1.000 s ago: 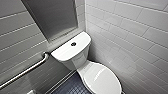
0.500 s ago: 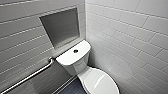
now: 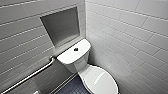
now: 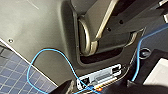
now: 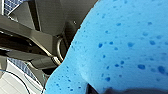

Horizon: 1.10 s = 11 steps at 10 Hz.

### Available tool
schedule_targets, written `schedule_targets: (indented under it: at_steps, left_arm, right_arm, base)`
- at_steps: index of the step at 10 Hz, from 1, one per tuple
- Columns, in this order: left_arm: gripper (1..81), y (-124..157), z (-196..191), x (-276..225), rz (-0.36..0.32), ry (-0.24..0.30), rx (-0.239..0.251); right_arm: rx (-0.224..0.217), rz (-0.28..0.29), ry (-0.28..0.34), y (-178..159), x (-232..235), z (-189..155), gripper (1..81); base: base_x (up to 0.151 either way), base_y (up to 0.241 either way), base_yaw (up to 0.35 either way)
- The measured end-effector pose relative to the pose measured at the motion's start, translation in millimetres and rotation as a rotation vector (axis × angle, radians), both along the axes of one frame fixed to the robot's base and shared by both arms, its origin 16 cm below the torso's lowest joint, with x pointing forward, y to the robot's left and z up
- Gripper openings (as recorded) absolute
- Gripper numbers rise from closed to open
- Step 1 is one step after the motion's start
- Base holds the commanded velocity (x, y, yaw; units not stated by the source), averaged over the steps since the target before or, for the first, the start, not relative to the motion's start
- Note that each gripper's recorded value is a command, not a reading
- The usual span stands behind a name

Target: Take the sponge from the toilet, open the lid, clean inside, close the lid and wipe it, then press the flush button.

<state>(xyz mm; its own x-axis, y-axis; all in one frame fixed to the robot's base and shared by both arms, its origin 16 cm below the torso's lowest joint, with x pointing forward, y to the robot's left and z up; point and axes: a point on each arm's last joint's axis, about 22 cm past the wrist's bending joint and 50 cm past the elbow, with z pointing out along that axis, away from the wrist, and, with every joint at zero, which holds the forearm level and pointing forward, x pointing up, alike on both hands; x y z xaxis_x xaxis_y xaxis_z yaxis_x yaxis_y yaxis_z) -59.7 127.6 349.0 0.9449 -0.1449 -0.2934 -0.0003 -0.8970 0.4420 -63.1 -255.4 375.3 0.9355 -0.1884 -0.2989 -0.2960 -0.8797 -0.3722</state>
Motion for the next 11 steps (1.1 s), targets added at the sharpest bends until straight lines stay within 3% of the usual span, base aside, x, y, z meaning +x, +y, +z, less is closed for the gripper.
schedule_targets:
  at_steps: [2,6,8,11]
  left_arm:
    - [81.1,-6.4,7.7,9.3,0.003,-0.037,-0.007]
    - [81.1,6.6,19.4,15.6,-0.013,-0.114,0.044]
    - [81.1,1.4,26.9,24.3,-0.013,-0.160,0.047]
    - [81.1,0.3,39.3,10.4,-0.009,-0.170,0.046]
  right_arm:
    - [-0.027,0.019,-0.036,8.6,-0.7,-3.5,1.0]
    - [-0.053,0.070,-0.127,29.9,1.8,1.7,1.0]
    - [-0.058,0.088,-0.161,39.4,4.3,6.8,1.0]
    - [-0.068,0.108,-0.139,39.1,-12.1,16.9,1.0]
  base:
    - [0.000,0.000,0.000]
    - [0.000,0.000,0.000]
    - [0.000,0.000,0.000]
    - [0.000,0.000,0.000]
